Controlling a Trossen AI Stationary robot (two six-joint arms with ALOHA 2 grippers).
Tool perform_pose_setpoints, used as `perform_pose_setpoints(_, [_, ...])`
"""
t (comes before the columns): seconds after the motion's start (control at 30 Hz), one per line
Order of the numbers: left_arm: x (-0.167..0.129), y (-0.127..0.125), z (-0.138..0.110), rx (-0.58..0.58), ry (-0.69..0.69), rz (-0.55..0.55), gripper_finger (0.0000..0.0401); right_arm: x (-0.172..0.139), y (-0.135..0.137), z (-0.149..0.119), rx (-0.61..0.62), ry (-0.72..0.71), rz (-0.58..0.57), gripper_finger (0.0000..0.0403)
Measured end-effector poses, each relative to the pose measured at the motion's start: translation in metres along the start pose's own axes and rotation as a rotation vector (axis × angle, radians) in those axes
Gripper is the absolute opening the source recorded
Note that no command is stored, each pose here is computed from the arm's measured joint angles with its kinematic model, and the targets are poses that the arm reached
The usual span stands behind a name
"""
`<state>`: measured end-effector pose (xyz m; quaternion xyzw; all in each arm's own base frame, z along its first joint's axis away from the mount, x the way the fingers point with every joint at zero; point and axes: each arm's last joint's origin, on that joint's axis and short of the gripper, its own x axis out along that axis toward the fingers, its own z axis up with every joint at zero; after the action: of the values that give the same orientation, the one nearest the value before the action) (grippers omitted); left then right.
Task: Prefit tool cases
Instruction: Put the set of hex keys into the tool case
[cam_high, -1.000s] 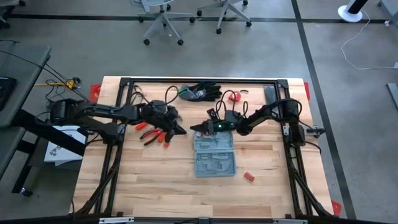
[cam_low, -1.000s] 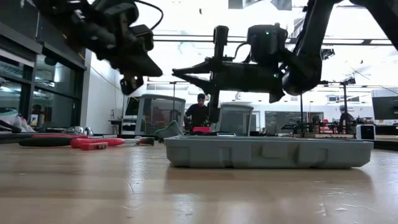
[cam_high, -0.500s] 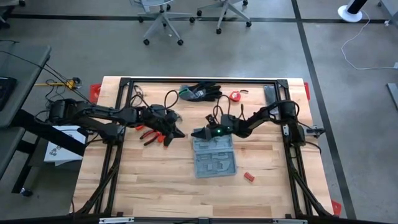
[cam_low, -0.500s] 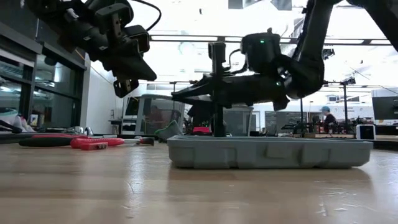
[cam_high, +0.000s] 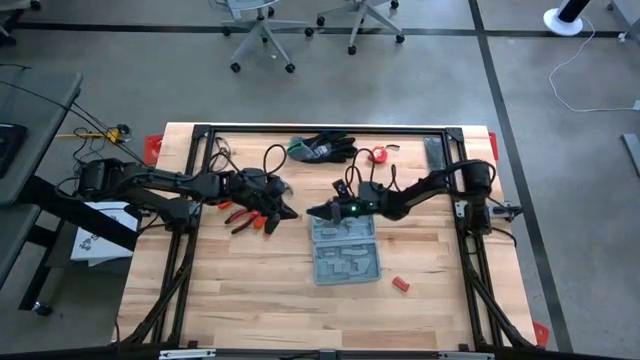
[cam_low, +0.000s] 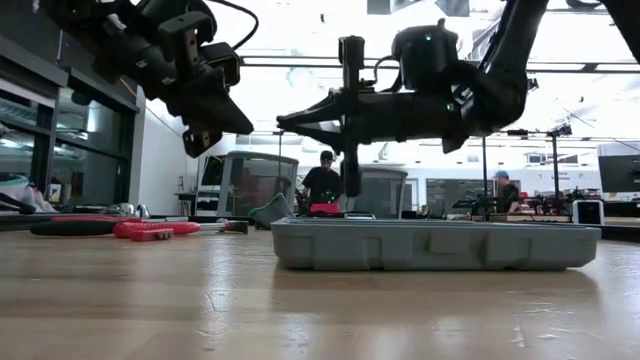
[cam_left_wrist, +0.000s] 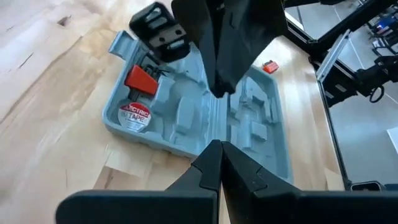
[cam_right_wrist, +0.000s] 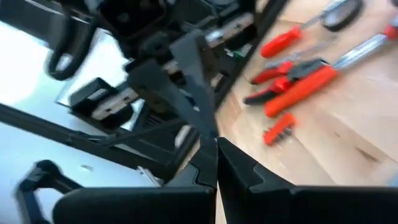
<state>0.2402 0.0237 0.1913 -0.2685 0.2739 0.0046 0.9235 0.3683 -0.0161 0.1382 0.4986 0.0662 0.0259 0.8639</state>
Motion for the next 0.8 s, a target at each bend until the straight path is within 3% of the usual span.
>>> perform_pose_setpoints(0.2, [0.0, 0.001, 0.001, 0.0, -0.023, 0.044, 0.0, -0.01, 0.014, 0.006, -0.07, 0.082, -0.099, 0.0])
perform_pose_setpoints(0.37, [0.0, 0.001, 0.002, 0.002, -0.031, 0.04, 0.0, -0.008, 0.006, 0.003, -0.09, 0.104, -0.114, 0.0])
perform_pose_setpoints(0.57, [0.0, 0.001, 0.002, -0.005, -0.032, 0.04, 0.0, -0.003, 0.003, 0.003, -0.121, 0.041, -0.029, 0.0])
perform_pose_setpoints(0.8, [0.0, 0.001, 0.002, 0.019, -0.031, 0.041, 0.0, 0.001, -0.003, -0.005, -0.193, 0.032, -0.011, 0.0])
